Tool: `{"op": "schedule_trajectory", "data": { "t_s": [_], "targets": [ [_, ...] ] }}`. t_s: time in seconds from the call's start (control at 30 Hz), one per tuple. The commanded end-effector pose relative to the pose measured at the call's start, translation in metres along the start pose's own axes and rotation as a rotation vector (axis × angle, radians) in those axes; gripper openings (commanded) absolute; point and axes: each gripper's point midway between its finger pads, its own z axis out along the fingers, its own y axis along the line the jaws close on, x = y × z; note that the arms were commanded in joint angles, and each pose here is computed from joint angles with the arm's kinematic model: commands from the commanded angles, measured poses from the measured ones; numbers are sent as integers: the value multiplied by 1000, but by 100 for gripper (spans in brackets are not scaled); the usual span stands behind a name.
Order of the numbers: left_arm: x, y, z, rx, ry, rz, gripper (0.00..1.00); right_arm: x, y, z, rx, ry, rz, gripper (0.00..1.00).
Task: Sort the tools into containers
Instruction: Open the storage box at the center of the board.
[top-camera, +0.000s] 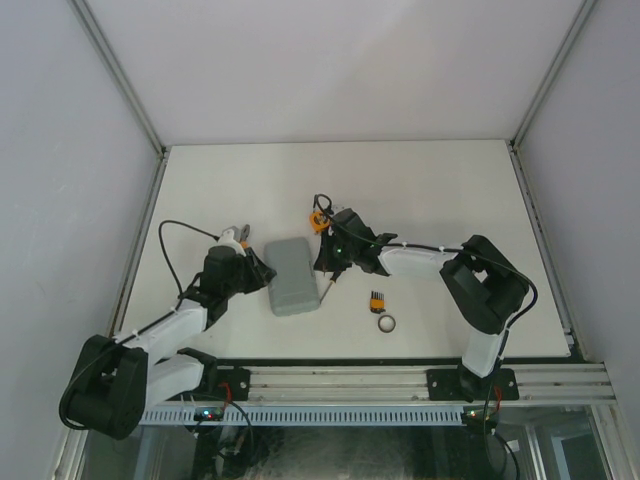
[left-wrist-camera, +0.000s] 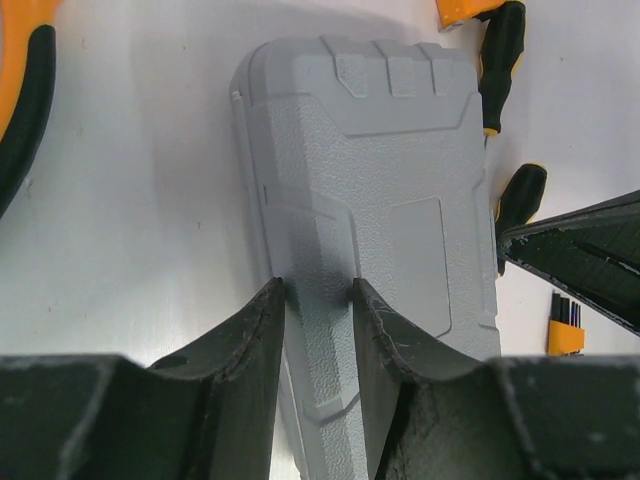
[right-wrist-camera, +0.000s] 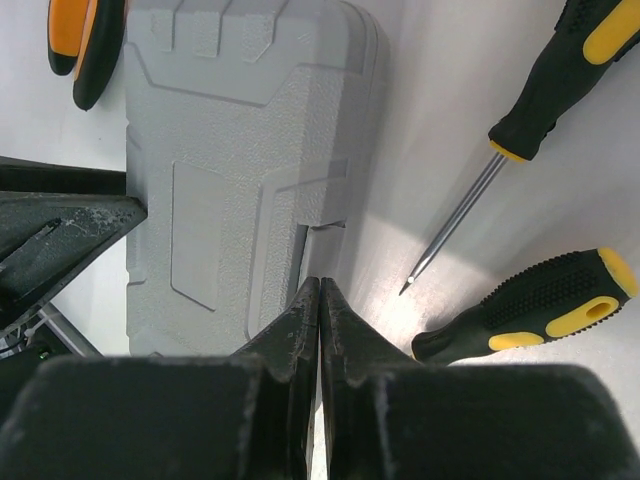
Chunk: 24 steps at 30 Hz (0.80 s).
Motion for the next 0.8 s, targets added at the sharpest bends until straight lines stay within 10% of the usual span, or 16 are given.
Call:
{"op": "schedule_trajectory", "data": {
  "t_s": [0.0,0.77],
  "targets": [
    [11,10,2,-24,31,8,38,-13,15,1,-29,-31,-18,0],
    [12,11,2,-28,40,5,37,-19,23,-4,-15,-58,-53,9]
  ]
}}
